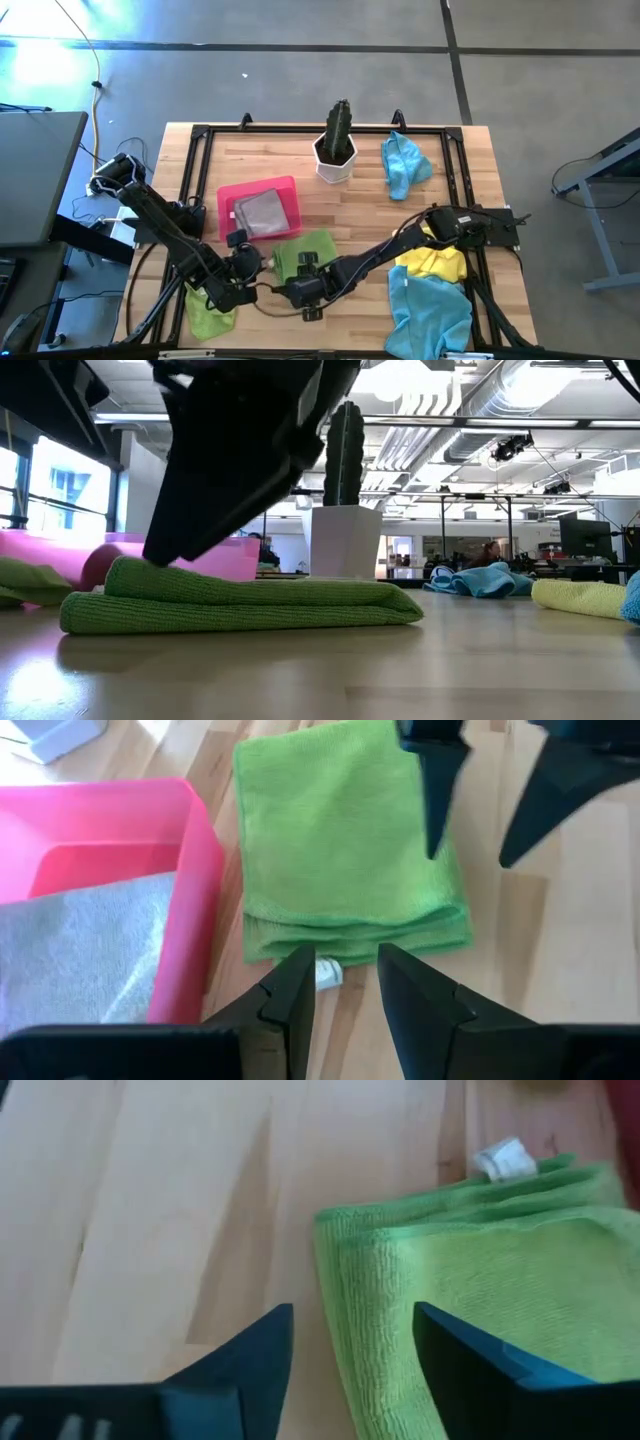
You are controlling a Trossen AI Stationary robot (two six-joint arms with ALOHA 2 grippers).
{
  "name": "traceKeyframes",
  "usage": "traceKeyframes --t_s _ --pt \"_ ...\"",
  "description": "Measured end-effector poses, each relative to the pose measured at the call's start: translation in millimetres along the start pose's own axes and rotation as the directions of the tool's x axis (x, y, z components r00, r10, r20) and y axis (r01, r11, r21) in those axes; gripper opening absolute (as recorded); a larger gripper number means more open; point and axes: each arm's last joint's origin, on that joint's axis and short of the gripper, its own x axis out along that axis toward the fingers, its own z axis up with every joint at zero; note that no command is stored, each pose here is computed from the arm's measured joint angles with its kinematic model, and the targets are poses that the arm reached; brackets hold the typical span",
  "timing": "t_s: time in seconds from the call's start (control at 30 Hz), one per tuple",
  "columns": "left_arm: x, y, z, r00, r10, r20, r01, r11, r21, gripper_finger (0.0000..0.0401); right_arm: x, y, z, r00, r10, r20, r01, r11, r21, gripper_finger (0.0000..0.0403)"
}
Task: Fold microfiber towels
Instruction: Put the folded green microfiber cloth into the transparent pink bin
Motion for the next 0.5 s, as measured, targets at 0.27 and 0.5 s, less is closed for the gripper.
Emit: traceKeyframes --t_s 0.27,0.5 --pt "-3 -3 -4 1.000 -0.015 0.001 0.015 1.000 0.019 0.0103 22 4 -13 0.999 -0.028 -0.046 0.027 0.999 -0.021 0.0217" --pt "-5 -4 -5 1.000 -0.019 0.001 0.019 0.999 0.028 0.0103 30 2 -16 0.994 -0.103 -0.044 0.101 0.994 -0.039 0.0216"
